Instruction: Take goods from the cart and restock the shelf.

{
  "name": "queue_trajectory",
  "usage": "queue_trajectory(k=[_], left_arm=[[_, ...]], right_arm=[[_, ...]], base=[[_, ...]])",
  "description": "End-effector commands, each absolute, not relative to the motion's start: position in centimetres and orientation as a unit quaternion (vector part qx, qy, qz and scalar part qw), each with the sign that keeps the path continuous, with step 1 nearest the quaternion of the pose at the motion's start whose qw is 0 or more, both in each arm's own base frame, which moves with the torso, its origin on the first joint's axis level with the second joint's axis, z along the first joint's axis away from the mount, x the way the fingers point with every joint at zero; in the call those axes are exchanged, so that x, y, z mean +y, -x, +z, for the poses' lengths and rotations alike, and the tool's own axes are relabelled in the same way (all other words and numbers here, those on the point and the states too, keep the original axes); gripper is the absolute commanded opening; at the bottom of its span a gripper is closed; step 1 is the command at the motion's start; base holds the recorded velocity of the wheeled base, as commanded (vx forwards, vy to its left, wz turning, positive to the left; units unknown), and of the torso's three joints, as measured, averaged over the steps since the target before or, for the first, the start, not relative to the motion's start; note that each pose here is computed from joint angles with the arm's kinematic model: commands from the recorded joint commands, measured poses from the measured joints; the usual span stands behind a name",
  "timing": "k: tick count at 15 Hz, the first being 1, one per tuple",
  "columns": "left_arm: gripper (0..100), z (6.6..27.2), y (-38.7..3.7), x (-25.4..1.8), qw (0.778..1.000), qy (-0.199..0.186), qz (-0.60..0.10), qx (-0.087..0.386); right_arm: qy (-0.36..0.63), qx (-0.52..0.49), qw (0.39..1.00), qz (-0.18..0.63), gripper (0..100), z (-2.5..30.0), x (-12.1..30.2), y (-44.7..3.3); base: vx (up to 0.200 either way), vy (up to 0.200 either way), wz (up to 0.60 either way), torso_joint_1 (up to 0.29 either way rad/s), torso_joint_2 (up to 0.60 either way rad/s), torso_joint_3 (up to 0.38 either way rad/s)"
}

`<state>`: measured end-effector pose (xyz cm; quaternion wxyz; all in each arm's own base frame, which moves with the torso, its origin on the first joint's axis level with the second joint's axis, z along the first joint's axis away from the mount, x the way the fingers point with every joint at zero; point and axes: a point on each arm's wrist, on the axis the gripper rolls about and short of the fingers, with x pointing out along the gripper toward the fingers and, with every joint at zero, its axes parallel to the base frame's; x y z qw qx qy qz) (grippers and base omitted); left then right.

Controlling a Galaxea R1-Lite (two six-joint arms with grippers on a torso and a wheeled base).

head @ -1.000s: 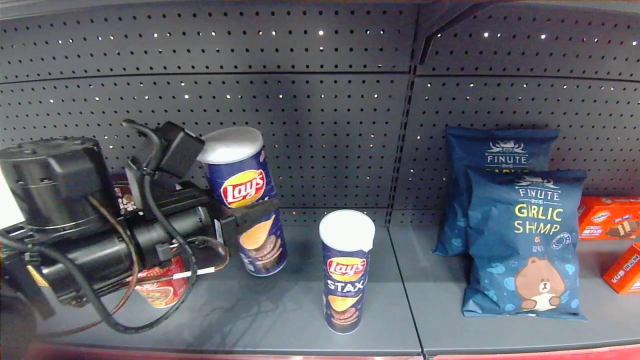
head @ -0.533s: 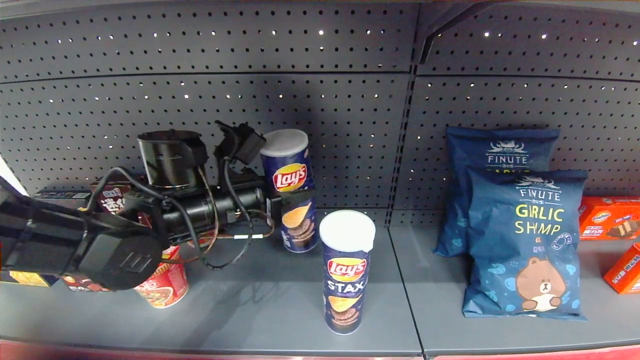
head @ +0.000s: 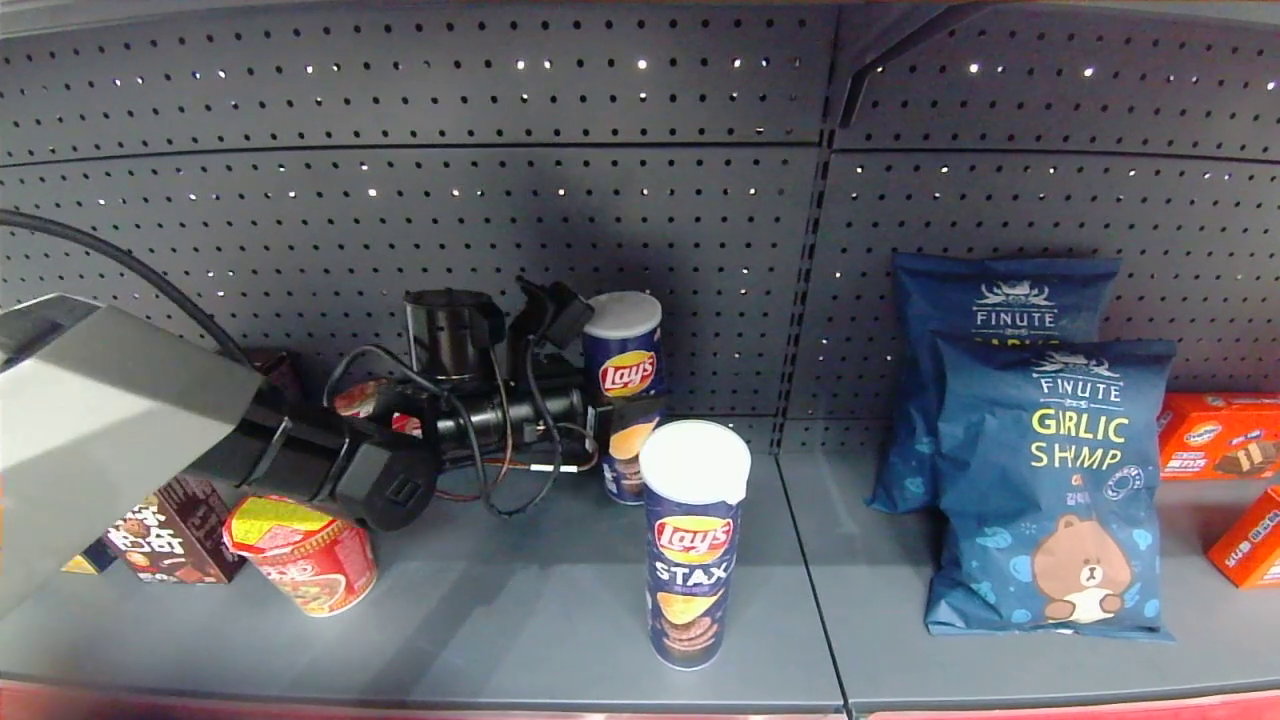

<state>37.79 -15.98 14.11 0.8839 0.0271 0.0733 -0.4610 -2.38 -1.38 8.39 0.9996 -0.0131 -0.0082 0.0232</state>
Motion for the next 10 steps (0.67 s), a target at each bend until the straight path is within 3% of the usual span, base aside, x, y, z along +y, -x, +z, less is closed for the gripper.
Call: queue_trajectory(k=[1, 10], left_arm=[[0, 13.1, -39.1, -16.6, 0.883, -0.029, -0.463, 0.075], [0, 12.5, -40.4, -18.6, 0.875, -0.031, -0.476, 0.077]], right_arm=[[0.015, -0.008, 1.0, 0.024, 100, 8.4, -1.4, 2.4], [0.015, -0.008, 1.0, 0.024, 100, 8.4, -1.4, 2.4]], base=[[0.0, 0.0, 0.0, 0.0, 0.0, 0.0], [0.0, 0.0, 0.0, 0.0, 0.0, 0.0]])
